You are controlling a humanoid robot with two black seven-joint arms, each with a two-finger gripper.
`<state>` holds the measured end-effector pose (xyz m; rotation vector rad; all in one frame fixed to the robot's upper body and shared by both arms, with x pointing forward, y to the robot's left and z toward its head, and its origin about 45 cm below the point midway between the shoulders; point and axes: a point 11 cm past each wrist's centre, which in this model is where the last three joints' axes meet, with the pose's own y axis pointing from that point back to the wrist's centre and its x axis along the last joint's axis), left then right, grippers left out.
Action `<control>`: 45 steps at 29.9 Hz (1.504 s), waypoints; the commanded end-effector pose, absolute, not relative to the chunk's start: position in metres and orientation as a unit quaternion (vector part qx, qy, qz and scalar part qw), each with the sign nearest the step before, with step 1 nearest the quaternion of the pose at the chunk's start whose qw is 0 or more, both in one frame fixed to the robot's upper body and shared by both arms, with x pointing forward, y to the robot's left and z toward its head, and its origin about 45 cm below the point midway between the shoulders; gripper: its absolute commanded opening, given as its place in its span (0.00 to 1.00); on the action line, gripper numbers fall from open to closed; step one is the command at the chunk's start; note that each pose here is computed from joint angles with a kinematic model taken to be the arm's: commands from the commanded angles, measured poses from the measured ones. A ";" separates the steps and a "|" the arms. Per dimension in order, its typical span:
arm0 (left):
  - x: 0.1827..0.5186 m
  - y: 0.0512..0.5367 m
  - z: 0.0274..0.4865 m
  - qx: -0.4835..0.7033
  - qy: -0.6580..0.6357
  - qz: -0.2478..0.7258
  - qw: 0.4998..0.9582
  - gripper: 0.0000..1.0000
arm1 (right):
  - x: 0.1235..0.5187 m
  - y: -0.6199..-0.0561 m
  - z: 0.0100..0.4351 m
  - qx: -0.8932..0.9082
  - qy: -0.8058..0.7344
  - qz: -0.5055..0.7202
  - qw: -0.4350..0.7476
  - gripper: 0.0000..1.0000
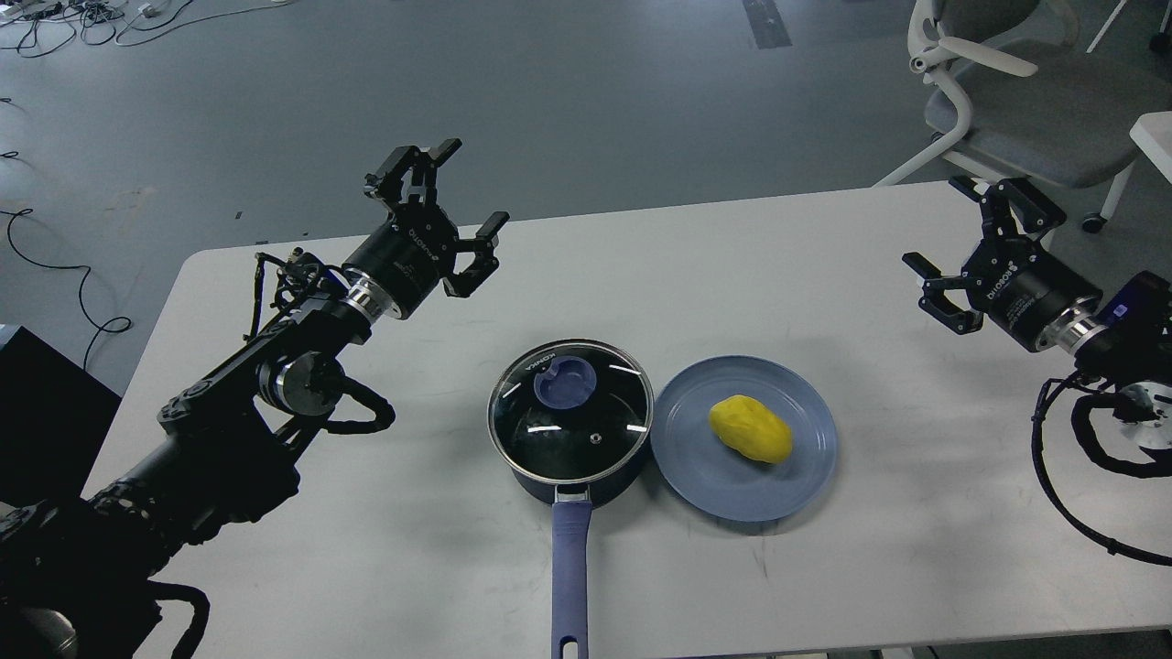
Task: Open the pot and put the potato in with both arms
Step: 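Raise the left gripper and swing it toward the pot lid, then lower the left gripper onto the blue lid knob and grasp it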
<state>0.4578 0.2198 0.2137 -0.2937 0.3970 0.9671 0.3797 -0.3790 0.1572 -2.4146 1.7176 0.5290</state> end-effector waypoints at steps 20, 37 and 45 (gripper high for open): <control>0.466 0.213 0.355 -0.074 -0.035 0.359 0.930 0.98 | 0.385 -0.400 0.178 -0.797 0.581 0.150 0.065 1.00; 0.342 0.118 0.368 0.184 -0.511 0.015 0.840 0.97 | 0.387 -0.401 0.181 -0.798 0.581 0.147 0.065 1.00; 0.347 0.125 0.304 0.321 -0.593 -0.072 0.735 0.97 | 0.387 -0.401 0.181 -0.798 0.581 0.146 0.065 1.00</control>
